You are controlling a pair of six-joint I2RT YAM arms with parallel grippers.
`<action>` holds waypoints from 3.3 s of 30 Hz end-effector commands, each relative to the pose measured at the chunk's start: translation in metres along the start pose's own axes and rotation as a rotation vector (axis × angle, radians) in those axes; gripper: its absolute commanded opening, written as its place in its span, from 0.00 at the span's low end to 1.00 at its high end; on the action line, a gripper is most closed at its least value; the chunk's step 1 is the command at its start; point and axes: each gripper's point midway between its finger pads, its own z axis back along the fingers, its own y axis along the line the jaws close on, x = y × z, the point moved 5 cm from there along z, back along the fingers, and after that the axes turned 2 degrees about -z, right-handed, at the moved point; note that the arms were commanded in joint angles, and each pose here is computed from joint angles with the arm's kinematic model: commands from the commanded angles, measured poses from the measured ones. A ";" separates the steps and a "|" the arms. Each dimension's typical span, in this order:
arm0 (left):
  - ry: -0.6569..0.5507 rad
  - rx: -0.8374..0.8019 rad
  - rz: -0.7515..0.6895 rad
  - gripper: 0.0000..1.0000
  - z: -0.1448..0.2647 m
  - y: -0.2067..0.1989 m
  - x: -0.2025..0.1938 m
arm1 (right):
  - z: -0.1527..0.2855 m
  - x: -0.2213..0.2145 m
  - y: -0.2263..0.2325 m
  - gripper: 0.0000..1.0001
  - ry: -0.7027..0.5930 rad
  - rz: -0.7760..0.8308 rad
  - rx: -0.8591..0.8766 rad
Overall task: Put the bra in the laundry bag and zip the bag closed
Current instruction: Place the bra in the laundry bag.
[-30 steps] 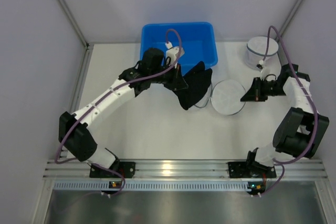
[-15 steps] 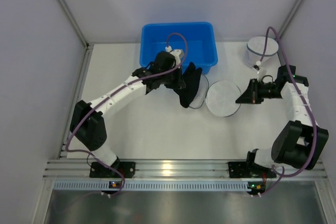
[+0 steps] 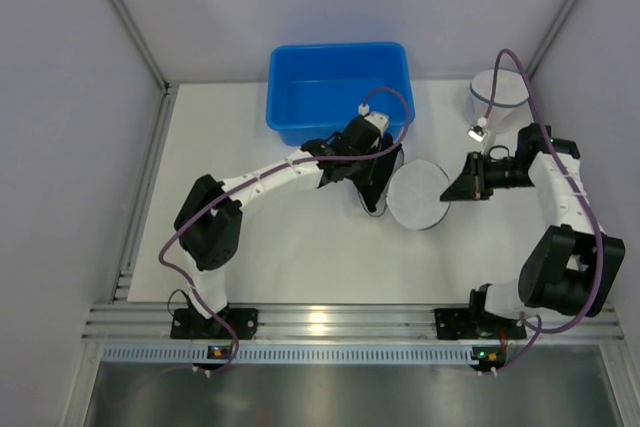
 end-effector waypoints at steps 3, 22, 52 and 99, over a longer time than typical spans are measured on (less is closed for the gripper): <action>-0.023 0.131 -0.104 0.00 0.013 0.023 -0.015 | 0.016 0.019 0.031 0.00 -0.042 0.071 0.120; 0.040 0.398 -0.505 0.00 0.099 0.102 -0.065 | -0.066 0.026 0.077 0.00 0.070 0.058 0.357; 0.080 -0.186 -0.074 0.46 0.056 0.043 -0.054 | -0.028 0.018 0.036 0.00 0.014 -0.142 0.231; -0.032 -0.331 -0.118 0.62 0.089 0.017 -0.022 | -0.020 0.027 0.053 0.00 -0.052 -0.290 0.240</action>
